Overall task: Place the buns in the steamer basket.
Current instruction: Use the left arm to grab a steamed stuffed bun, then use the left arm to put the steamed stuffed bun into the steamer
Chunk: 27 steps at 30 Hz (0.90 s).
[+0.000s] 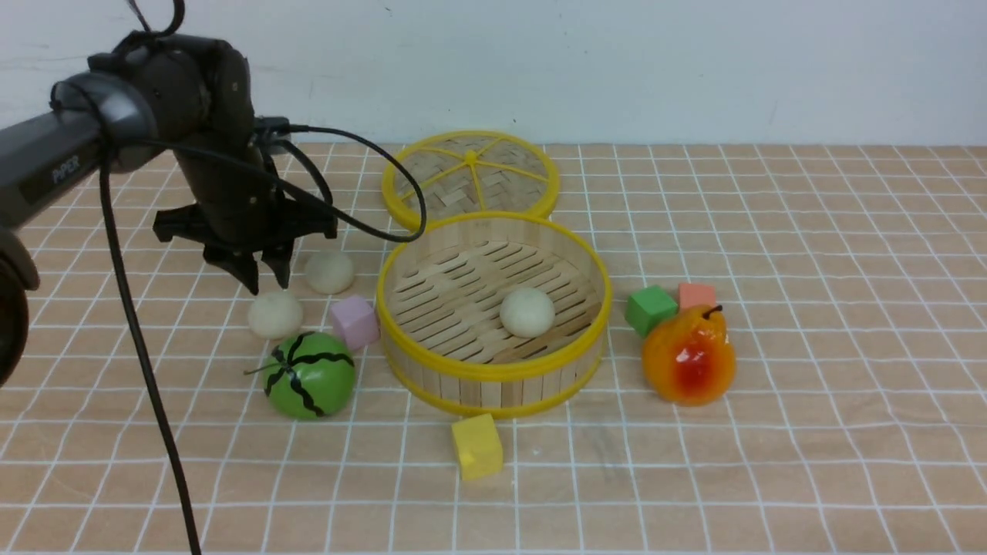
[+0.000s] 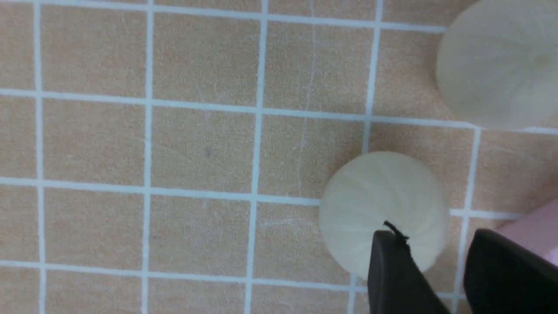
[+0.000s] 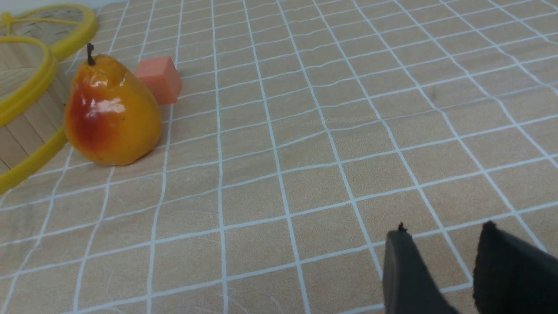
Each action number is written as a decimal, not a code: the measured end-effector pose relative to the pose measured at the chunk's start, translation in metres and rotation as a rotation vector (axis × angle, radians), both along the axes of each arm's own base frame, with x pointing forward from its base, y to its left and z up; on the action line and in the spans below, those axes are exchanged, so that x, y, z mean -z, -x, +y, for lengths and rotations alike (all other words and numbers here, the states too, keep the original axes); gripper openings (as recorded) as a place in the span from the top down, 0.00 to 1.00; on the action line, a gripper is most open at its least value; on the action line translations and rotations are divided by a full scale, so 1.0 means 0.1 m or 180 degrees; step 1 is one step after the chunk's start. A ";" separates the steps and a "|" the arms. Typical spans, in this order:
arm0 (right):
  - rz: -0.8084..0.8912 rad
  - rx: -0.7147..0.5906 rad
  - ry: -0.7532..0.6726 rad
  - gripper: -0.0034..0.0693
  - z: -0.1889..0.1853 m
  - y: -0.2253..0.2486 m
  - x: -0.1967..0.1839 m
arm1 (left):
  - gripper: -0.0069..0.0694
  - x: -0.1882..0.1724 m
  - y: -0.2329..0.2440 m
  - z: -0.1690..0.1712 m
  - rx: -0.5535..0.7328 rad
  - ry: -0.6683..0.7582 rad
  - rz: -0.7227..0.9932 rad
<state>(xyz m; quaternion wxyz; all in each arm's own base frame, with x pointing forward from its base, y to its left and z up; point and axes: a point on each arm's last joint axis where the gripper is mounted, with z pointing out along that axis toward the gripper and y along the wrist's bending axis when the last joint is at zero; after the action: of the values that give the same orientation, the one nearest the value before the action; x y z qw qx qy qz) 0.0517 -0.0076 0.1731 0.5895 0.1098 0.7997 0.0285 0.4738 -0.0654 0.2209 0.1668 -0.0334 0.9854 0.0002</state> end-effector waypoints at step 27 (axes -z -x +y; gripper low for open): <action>-0.0002 -0.0001 0.0000 0.62 0.00 0.00 0.00 | 0.93 -0.67 0.13 -0.46 0.0271 0.0042 -0.0356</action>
<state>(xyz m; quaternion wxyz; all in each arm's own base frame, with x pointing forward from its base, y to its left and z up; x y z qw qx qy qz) 0.0518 -0.0076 0.1732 0.5898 0.1097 0.7995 0.0286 0.4607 -0.1115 0.2883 0.2212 0.0075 0.9751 -0.0153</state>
